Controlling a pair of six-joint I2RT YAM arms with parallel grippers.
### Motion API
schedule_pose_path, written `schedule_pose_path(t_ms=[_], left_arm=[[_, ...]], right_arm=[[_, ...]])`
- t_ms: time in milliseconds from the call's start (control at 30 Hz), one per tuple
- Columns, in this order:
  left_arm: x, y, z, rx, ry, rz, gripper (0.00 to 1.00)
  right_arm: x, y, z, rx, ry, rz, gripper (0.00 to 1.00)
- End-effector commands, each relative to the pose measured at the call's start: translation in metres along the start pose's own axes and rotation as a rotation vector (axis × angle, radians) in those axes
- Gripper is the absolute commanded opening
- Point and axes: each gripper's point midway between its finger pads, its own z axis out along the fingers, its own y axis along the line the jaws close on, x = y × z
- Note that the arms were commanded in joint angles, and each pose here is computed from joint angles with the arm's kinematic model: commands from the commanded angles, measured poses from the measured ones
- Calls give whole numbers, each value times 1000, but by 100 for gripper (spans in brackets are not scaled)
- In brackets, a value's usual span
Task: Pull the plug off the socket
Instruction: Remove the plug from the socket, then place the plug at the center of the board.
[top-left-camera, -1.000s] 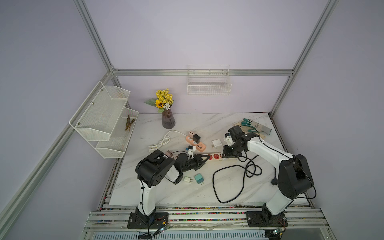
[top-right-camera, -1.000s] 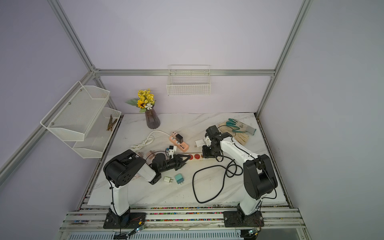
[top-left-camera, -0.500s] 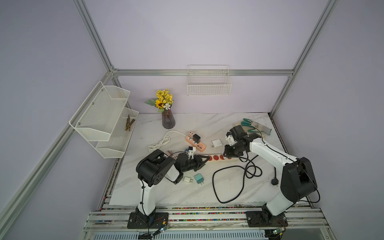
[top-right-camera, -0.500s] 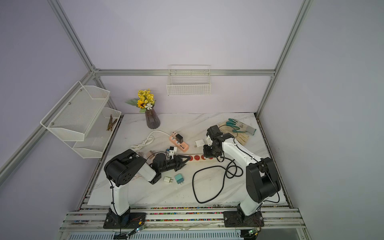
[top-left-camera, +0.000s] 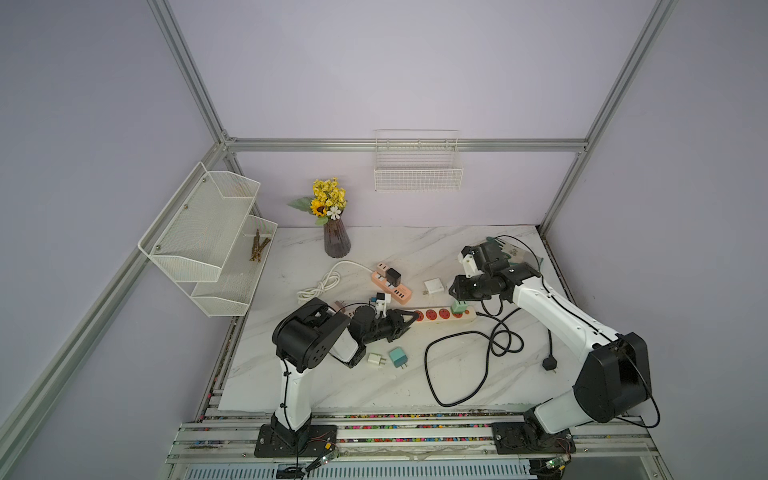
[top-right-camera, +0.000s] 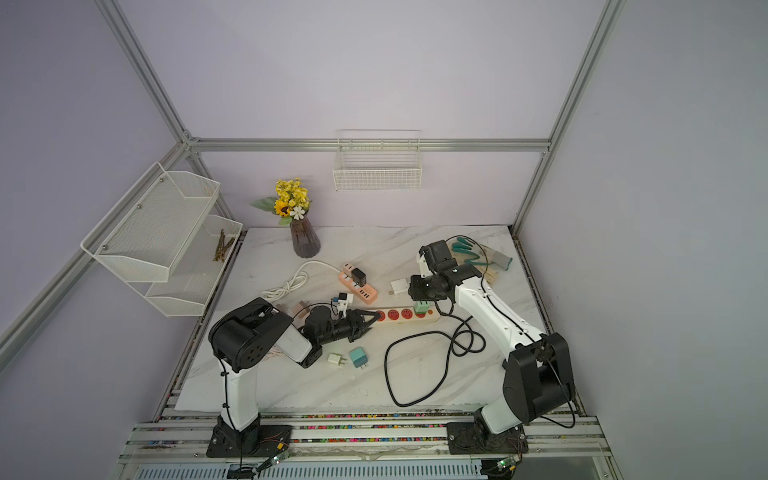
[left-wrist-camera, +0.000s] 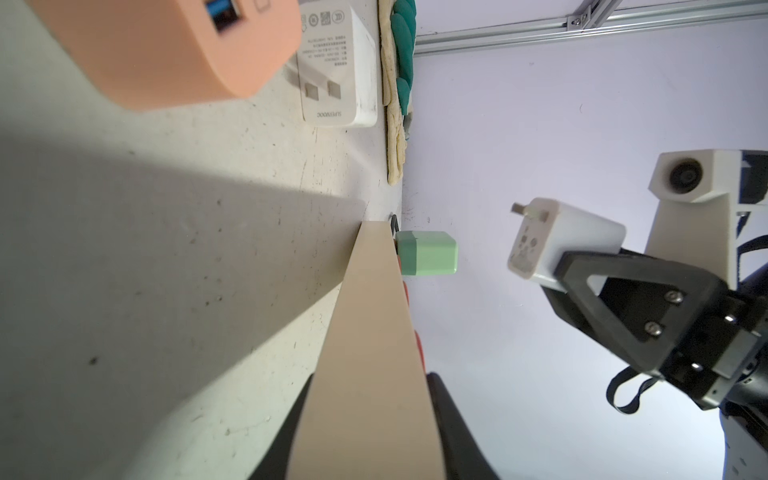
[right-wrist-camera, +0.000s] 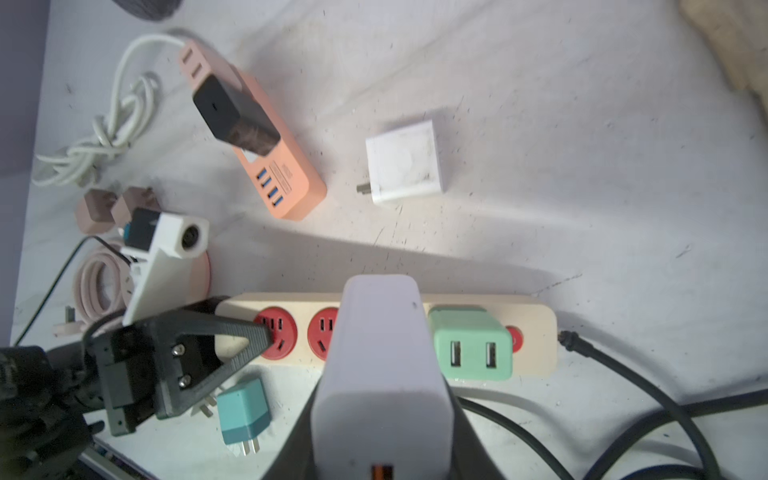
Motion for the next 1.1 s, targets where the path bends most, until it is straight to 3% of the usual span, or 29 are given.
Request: schedule_pose_path(t_ms=[0,233,533,867,1067], left_arm=[[26,120,-32,-424,22,-143,0],[25,106,-29,-392,38,-103,0],[25,96,-22,-383,64,-75,0],[25,88,-18,-381,79,-57,0],[24,86,-16,-379,83,-49,0]], right_arm=[[-40,-14,7,22,-108,81,0],[-59,-47,49,5,-56,202,1],[-31,-81,96,-16,52,310,28],[-15,-141,88,135,50,434,52],[-23,-133,55,140,21,366,58]])
